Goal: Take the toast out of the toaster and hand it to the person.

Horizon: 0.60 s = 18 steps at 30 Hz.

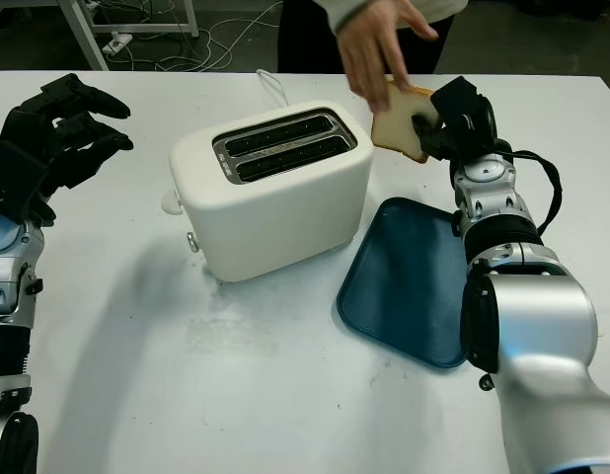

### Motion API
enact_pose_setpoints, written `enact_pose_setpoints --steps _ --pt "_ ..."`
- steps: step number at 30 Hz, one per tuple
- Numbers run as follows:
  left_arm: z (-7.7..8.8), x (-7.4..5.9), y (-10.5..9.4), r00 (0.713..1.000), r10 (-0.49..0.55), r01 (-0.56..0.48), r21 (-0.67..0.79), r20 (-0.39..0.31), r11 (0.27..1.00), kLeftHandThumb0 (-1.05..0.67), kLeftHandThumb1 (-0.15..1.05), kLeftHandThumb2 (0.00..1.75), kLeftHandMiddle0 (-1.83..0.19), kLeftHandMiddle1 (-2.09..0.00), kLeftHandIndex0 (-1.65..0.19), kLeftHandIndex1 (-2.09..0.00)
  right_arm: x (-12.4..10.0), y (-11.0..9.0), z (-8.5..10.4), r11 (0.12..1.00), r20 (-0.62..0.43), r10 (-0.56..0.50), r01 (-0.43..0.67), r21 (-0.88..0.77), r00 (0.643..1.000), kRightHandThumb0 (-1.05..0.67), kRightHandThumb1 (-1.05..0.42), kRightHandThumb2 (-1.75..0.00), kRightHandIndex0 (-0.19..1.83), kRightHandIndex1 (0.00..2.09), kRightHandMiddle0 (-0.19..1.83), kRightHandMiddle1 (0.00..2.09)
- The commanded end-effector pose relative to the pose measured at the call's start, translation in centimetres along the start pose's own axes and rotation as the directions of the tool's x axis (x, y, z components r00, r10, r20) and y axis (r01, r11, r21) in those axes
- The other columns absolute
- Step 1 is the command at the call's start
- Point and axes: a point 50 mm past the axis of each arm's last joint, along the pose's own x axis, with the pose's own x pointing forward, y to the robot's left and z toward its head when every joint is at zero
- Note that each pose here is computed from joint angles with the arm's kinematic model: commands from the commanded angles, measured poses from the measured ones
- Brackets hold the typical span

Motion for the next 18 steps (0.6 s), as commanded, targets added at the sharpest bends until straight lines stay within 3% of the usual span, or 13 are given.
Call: enact_pose_setpoints --steps 1,18 --pt "-0.18 -0.2 -0.03 1.0 0.002 -0.002 -0.009 -0.009 1.0 -1.05 0.92 0.03 -0.62 -1.23 -0.53 -1.2 -0.1 -0.01 -0.23 1.0 0.018 0.001 -0.001 0.005 1.0 -0.18 -0.92 -0.45 0.65 1.75 0.32 1.75" --pt "-0.18 -0.24 -0.11 1.0 0.0 0.0 -0.011 -0.013 1.0 -1.05 0.92 0.04 -0.62 -1.23 -0.52 -1.2 -0.04 0.13 0.55 1.0 0.06 0.023 -0.023 0.01 0.998 -0.21 -0.92 -0.45 0.72 1.75 0.41 1.75"
